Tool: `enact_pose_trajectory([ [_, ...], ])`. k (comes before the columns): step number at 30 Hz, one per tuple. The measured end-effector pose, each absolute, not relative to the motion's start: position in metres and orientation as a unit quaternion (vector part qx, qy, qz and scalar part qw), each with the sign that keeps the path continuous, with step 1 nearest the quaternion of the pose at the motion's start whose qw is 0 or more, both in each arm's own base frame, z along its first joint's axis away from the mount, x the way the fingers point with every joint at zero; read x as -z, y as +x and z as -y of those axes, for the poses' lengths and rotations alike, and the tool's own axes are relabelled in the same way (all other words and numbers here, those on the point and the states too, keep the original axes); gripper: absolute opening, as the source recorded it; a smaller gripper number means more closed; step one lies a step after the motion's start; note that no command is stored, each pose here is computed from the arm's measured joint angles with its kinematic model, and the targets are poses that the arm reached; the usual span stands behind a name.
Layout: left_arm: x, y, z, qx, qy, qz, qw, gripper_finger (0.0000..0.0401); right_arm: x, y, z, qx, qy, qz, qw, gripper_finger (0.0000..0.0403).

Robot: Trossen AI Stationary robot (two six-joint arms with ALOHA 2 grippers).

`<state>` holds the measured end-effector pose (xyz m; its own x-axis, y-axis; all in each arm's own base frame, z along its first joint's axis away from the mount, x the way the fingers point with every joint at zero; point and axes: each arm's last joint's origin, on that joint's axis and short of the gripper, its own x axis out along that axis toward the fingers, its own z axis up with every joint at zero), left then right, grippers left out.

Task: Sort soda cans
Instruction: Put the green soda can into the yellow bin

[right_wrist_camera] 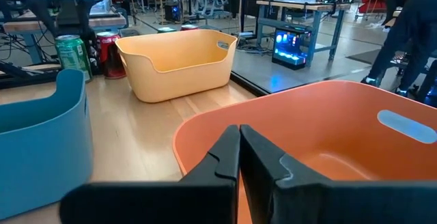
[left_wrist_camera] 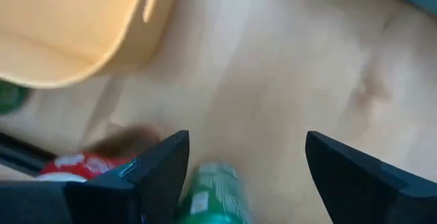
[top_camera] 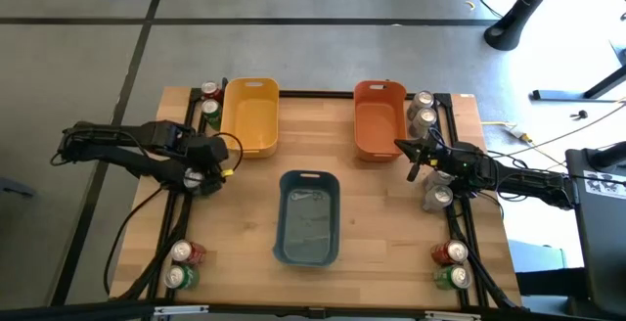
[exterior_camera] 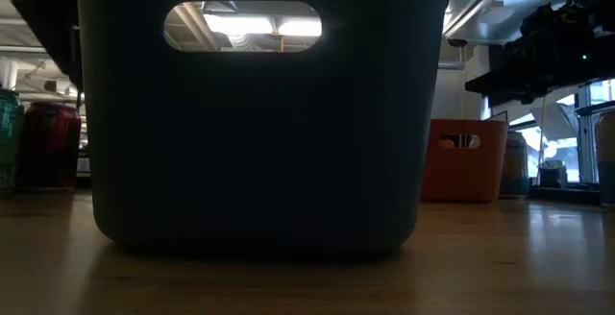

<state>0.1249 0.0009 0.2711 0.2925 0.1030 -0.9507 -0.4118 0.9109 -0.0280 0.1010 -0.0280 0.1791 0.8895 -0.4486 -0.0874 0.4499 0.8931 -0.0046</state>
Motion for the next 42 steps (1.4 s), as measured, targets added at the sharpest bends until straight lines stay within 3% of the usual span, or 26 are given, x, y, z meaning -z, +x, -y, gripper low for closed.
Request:
enact_pose_trajectory([
  [5, -0.266, 0.133, -0.002, -0.181, -0.117, -0.589, 0.779, 0.0295, -0.179, 0.101, 0.028, 0.231, 0.008, -0.043, 0.972, 0.0012],
  [16, -0.268, 0.149, -0.002, -0.196, -0.137, -0.601, 0.763, 0.0397, -0.178, 0.101, 0.028, 0.231, 0.005, -0.048, 0.972, 0.0012],
  [29, -0.290, 0.124, 0.007, -0.214, -0.161, -0.663, 0.699, 0.0396, -0.177, 0.101, 0.028, 0.231, 0.008, -0.051, 0.972, 0.0012],
  [42, -0.261, 0.099, 0.009, -0.198, -0.149, -0.696, 0.674, 0.0390, -0.174, 0.101, 0.028, 0.231, 0.008, -0.067, 0.971, 0.0012],
])
